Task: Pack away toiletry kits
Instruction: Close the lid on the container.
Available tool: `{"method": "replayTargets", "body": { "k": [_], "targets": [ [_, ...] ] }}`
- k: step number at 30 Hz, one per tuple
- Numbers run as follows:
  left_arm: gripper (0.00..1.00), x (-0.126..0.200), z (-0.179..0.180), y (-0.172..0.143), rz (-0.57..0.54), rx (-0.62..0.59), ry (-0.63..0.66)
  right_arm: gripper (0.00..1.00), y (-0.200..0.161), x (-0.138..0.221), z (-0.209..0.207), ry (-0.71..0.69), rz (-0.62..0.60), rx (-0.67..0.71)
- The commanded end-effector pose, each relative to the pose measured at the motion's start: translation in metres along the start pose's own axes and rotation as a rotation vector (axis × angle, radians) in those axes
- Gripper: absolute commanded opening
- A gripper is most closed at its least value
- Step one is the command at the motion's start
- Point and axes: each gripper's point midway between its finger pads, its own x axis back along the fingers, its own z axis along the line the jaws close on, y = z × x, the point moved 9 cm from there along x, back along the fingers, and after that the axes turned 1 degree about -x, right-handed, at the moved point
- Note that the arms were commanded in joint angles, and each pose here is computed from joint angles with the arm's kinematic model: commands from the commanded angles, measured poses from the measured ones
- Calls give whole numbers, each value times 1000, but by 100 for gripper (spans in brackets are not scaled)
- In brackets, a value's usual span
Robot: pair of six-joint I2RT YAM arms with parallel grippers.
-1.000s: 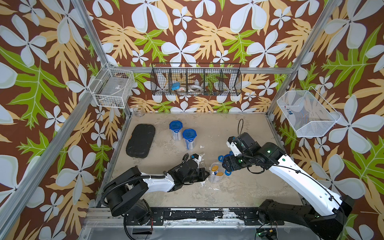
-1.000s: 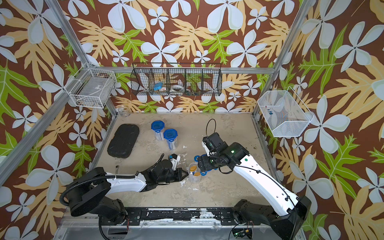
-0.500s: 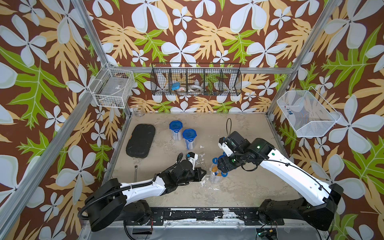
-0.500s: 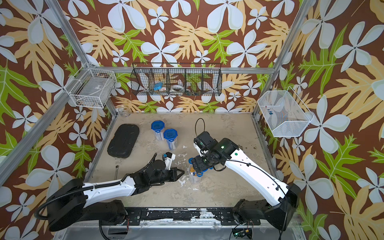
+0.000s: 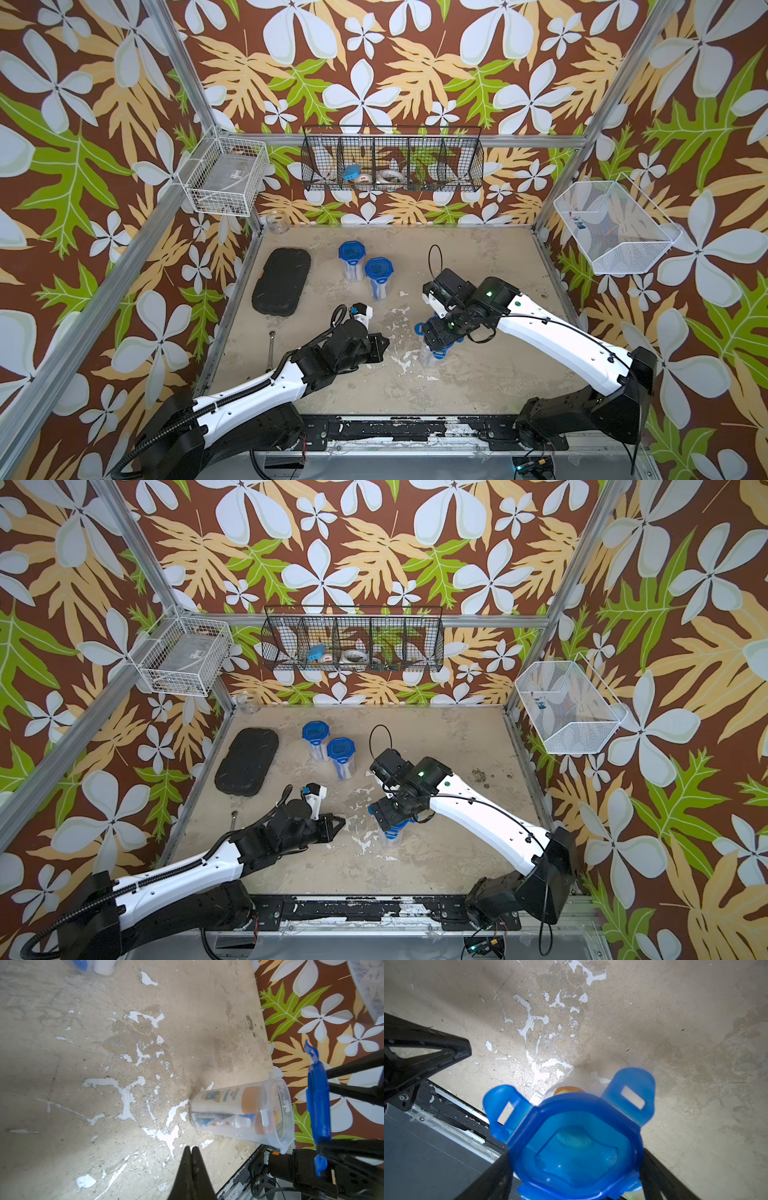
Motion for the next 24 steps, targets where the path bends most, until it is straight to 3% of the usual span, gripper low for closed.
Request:
{"method": "replayTargets", "body": {
  "k": [1,24],
  "targets": [
    [5,2,2,2,3,-35,32,72,1,-3,1,-2,-9,-13],
    [7,6,3,3,-15,-32,33,76,-8,-29,7,-24,44,10]
  ]
}}
